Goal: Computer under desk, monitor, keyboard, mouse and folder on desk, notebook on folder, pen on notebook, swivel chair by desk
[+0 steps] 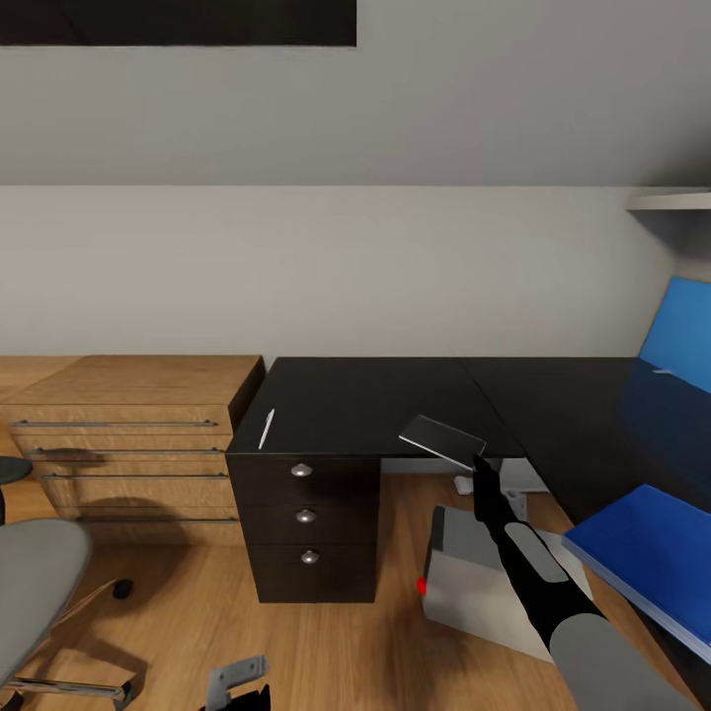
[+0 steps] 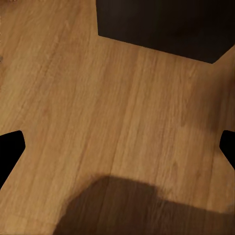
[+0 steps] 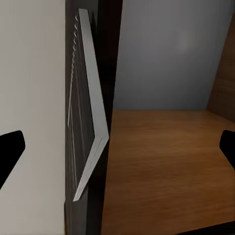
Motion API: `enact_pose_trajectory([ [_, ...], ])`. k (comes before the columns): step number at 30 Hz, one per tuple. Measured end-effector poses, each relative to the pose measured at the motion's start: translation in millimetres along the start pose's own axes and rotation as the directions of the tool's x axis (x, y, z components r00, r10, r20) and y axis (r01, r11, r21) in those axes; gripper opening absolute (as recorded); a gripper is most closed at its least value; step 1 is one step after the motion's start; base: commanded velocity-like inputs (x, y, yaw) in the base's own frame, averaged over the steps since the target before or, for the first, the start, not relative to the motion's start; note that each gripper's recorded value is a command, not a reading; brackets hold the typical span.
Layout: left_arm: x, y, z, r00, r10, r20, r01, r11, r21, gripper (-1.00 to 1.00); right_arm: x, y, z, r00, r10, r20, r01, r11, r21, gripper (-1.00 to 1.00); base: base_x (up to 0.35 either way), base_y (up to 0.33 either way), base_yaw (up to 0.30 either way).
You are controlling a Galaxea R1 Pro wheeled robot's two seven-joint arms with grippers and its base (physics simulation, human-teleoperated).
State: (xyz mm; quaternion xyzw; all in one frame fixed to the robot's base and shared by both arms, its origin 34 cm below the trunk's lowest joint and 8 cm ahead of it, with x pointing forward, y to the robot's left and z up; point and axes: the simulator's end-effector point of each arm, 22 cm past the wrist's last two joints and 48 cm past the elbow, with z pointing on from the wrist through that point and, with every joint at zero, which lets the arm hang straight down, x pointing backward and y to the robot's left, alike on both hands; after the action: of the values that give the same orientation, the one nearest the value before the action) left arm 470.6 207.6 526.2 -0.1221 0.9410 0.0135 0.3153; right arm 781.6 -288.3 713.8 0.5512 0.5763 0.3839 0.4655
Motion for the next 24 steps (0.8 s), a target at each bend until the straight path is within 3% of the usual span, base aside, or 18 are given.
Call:
enact_pose_trajectory([
  [24, 0.3, 1.0, 0.6, 1.0, -0.002, -0.001, 0.002, 1.0, -0.002, 1.0, 1.3, 0.7, -0.1, 1.0, 0.0, -0.001, 0.0, 1.0, -0.001, 1.0, 0.087, 0.0, 0.0],
])
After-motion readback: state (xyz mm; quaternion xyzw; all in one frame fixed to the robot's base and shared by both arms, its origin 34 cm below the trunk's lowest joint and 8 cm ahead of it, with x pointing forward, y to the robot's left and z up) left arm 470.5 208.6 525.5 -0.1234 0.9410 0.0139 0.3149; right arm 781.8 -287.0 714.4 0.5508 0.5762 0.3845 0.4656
